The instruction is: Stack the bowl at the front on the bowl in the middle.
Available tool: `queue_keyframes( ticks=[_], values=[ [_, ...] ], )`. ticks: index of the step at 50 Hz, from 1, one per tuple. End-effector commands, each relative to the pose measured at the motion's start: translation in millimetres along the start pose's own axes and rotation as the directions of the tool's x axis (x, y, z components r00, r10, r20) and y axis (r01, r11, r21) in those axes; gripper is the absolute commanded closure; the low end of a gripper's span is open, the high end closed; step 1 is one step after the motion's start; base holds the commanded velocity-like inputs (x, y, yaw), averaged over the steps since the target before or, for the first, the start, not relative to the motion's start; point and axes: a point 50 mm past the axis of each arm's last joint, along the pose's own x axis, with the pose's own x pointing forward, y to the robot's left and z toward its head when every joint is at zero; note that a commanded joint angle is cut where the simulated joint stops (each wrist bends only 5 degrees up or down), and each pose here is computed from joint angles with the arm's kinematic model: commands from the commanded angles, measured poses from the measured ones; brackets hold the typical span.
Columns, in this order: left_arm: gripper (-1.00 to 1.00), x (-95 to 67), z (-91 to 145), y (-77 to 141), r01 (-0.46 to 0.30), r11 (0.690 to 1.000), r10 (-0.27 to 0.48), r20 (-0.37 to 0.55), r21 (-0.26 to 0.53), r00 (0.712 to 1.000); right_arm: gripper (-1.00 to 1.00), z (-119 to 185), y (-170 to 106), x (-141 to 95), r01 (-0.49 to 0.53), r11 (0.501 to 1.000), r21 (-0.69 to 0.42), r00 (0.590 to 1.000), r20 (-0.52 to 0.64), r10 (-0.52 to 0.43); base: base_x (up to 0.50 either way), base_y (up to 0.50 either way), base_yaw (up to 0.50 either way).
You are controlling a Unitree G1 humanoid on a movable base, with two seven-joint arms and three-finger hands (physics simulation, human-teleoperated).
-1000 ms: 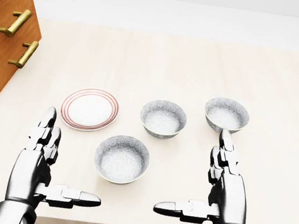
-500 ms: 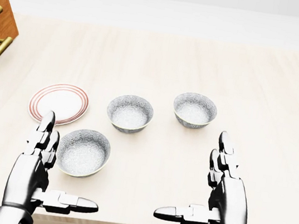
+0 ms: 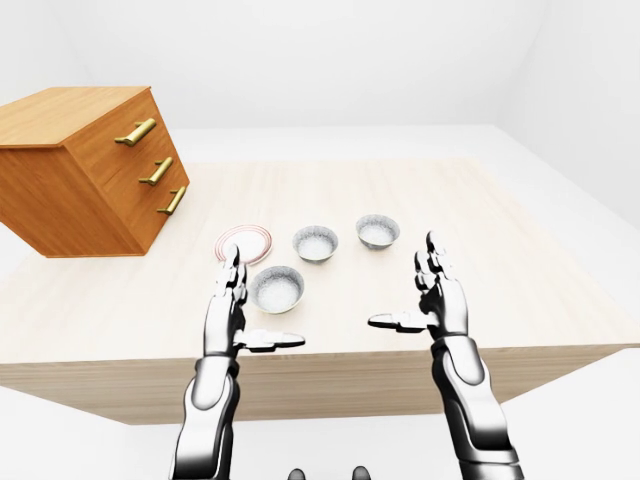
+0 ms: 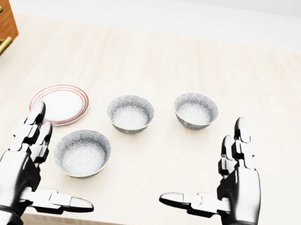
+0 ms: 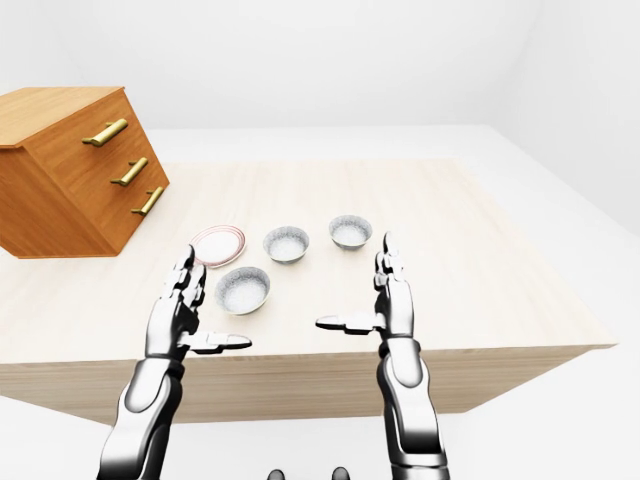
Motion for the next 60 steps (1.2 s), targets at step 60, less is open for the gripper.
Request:
queue_keyframes(
  ticks=[60],
  values=[
    [-1.0, -20.5, 35.9, 6.0, 0.005, 1.0, -0.003, 0.12, -0.02, 0.993, -1.0, 35.2, 19.4, 9.1, -0.062, 0.65, -0.757, 0.983, 0.066, 0.17, 0.17, 0.0, 0.0]
  ],
)
